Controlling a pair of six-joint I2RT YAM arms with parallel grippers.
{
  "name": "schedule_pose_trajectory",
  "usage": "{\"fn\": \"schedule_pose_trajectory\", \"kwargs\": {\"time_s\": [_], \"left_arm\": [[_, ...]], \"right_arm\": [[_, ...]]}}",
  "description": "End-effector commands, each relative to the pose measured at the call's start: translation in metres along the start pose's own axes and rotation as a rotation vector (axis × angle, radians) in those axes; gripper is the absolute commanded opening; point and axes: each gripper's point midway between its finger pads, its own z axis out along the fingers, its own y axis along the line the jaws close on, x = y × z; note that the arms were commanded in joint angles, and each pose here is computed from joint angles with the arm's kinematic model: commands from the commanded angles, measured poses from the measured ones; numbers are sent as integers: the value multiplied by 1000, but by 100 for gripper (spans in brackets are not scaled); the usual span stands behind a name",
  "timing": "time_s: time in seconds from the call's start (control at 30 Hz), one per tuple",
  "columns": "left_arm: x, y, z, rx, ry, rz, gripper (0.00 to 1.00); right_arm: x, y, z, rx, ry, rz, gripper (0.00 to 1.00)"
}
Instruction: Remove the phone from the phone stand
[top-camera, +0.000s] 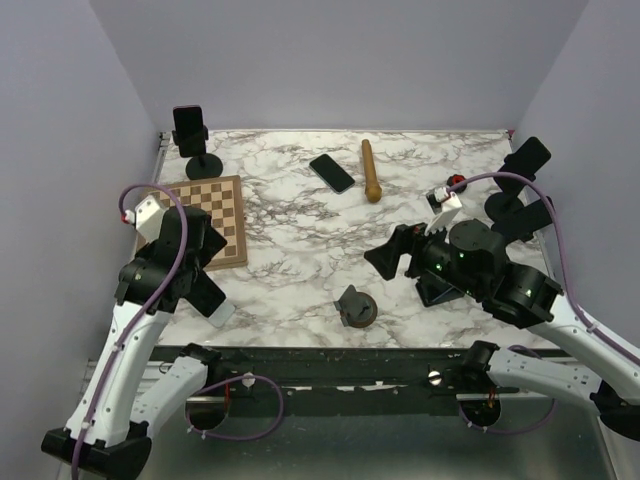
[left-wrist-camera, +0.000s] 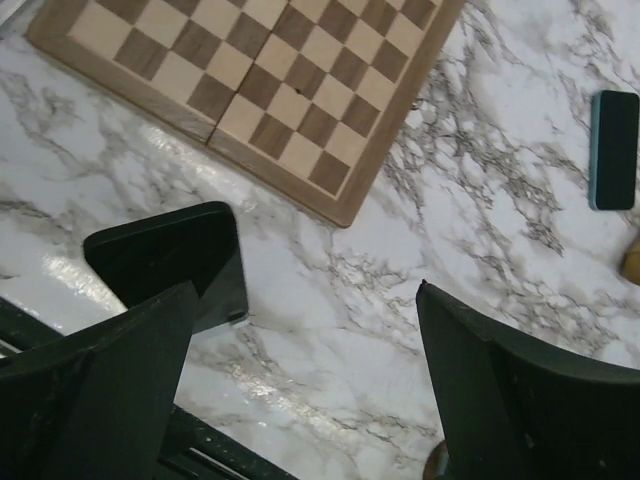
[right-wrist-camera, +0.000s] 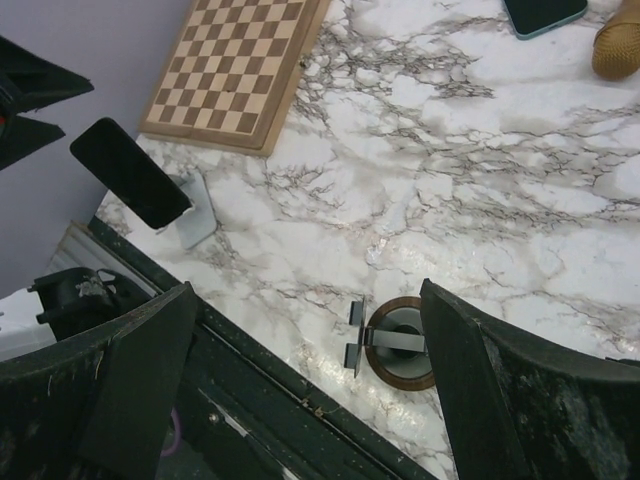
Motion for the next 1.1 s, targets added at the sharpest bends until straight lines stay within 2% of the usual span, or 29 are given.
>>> {"fn": "schedule_pose_trajectory", "kwargs": {"time_s": [0.0,0.17,0.23,0.57,0.7,1.07], "left_arm": [[19,62,4,-216,-9,-22,99],[40,100,13,-428,91,-170,99],[40,104,20,-452,100,-201,99],[37,92,45,-290,24,-209,99],[38,96,45,-280,-2,-209,99],[30,87,36,-281,26,-220,98]], "right_arm": [[0,9,3,-54,-5,-19,100],[-2,7,-2,-47,-16,-16,100],[-2,6,-5,-47,-23,-11,100],[-2,2,-13,-41,-36,8,100],[-1,3,-11,-43,-33,7,100],[2,5,-3,-49,-19,5,100]]}}
